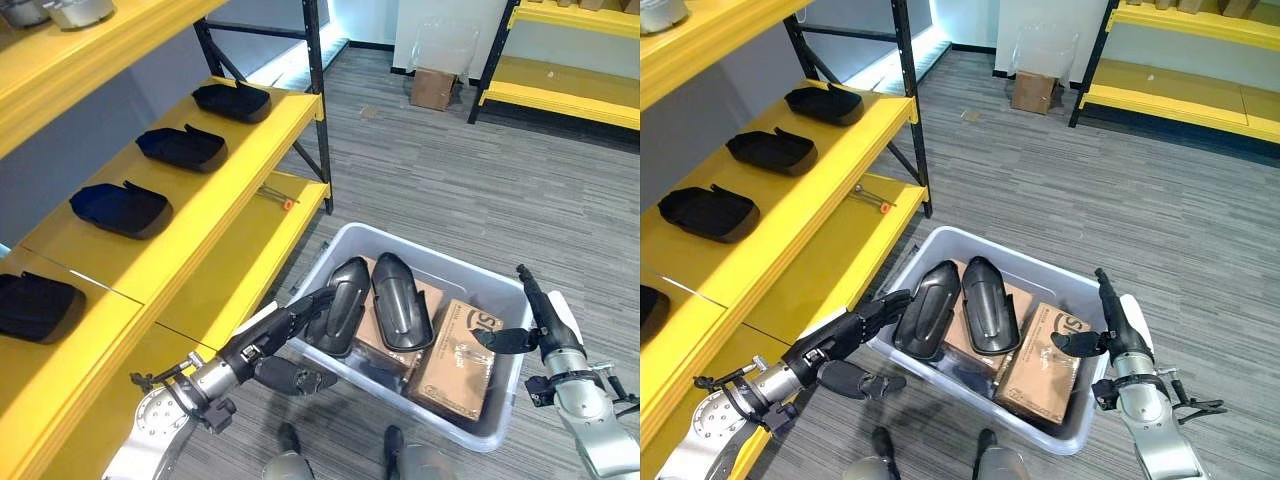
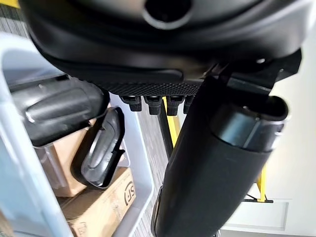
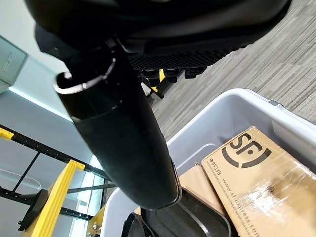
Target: Move parts from the plastic box to the shelf.
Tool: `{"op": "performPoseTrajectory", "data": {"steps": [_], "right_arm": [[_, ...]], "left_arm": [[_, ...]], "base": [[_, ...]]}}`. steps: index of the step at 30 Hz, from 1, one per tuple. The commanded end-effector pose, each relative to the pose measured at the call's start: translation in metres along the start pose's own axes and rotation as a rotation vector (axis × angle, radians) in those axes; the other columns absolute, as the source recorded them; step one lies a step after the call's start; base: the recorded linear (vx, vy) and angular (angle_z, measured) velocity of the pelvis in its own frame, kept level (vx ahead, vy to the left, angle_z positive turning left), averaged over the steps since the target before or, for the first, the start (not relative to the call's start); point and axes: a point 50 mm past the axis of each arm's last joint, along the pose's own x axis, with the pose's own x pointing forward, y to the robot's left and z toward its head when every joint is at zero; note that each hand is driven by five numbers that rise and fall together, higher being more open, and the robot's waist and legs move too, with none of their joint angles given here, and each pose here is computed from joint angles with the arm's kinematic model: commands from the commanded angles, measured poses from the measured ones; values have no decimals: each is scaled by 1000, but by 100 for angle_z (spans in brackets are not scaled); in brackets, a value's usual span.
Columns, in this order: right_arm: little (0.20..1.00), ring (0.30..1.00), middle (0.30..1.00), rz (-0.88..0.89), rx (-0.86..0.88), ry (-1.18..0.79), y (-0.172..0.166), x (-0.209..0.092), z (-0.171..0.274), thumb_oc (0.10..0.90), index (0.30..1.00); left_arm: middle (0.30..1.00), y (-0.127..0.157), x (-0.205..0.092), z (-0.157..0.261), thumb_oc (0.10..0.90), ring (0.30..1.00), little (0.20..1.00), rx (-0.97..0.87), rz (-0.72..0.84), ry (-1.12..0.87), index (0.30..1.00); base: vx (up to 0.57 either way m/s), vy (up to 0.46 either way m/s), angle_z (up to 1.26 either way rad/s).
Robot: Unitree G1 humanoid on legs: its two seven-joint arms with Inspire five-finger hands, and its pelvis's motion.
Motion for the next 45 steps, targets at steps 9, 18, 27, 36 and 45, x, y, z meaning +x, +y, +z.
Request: {"op": "performPoseTrajectory", "data": {"steps": [9, 18, 27, 36, 45], "right_arm": [[1000, 1000, 1000, -171, -142, -469, -31, 19, 99, 900, 1000], [1000, 1000, 1000, -271, -188, -571, -39, 19, 126, 900, 1000], [1000, 1000, 1000, -377, -194, -592, -45, 23, 136, 900, 1000], [1000, 1000, 1000, -395, -181, -619, -48, 22, 143, 900, 1000], [1000, 1000, 1000, -383, -176, -638, -45, 20, 146, 900, 1000]], "left_arm": [[1000, 19, 5, 53, 900, 1000, 1000, 95, 78, -224, 1000], [1000, 33, 3, 78, 900, 1000, 1000, 121, 186, -375, 1000], [1000, 27, 11, 96, 900, 1000, 1000, 122, 128, -481, 1000], [1000, 26, 18, 99, 900, 1000, 1000, 82, 135, -510, 1000], [1000, 24, 17, 95, 900, 1000, 1000, 56, 160, -494, 1000]], "base": [[-128, 17, 8], [-152, -53, 3], [-97, -78, 2], [-62, -23, -8], [-9, -11, -1]]}}
